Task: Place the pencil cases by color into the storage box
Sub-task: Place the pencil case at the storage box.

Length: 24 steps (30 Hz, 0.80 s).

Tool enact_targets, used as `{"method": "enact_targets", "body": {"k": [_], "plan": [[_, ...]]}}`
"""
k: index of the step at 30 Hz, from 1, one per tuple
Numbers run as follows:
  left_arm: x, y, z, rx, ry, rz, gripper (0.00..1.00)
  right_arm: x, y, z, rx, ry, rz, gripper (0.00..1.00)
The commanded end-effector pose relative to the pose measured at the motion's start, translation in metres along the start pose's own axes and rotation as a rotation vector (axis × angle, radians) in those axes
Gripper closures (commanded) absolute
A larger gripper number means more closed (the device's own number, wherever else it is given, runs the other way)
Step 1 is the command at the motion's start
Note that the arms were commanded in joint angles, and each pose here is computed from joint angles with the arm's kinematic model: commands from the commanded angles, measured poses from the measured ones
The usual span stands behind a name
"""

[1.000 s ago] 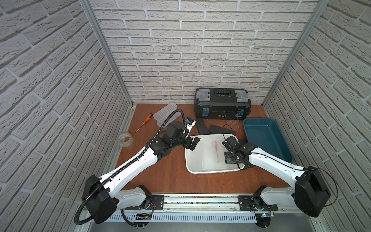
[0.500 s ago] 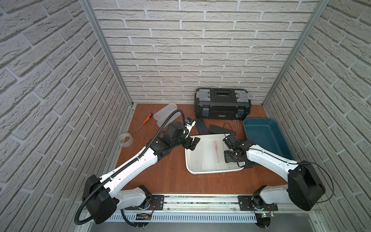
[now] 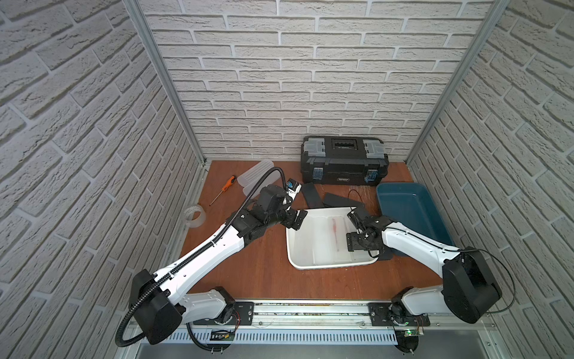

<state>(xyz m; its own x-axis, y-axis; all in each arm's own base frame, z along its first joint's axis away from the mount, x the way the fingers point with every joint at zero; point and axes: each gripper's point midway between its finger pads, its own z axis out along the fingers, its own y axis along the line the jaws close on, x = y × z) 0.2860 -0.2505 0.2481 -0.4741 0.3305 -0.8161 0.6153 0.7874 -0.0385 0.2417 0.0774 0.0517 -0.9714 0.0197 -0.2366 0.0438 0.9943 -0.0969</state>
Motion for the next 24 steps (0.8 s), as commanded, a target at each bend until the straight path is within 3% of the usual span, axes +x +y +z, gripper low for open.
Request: {"method": "enact_targets", "body": {"k": [1, 11, 20, 24], "plan": [[-0.012, 0.007, -0.007, -0.043, -0.013, -0.005, 0.02, -0.010, 0.003, -0.016, -0.039, -0.047, 0.006, 0.12], [-0.027, 0.055, -0.018, -0.173, 0.007, -0.075, 0.02, -0.033, 0.003, -0.081, -0.138, -0.223, 0.047, 0.11], [-0.021, 0.160, -0.006, -0.318, 0.085, -0.173, 0.02, -0.054, 0.037, -0.147, -0.319, -0.509, -0.067, 0.10], [-0.025, 0.202, 0.015, -0.362, 0.136, -0.149, 0.02, -0.059, 0.060, -0.159, -0.349, -0.592, -0.161, 0.09]]}}
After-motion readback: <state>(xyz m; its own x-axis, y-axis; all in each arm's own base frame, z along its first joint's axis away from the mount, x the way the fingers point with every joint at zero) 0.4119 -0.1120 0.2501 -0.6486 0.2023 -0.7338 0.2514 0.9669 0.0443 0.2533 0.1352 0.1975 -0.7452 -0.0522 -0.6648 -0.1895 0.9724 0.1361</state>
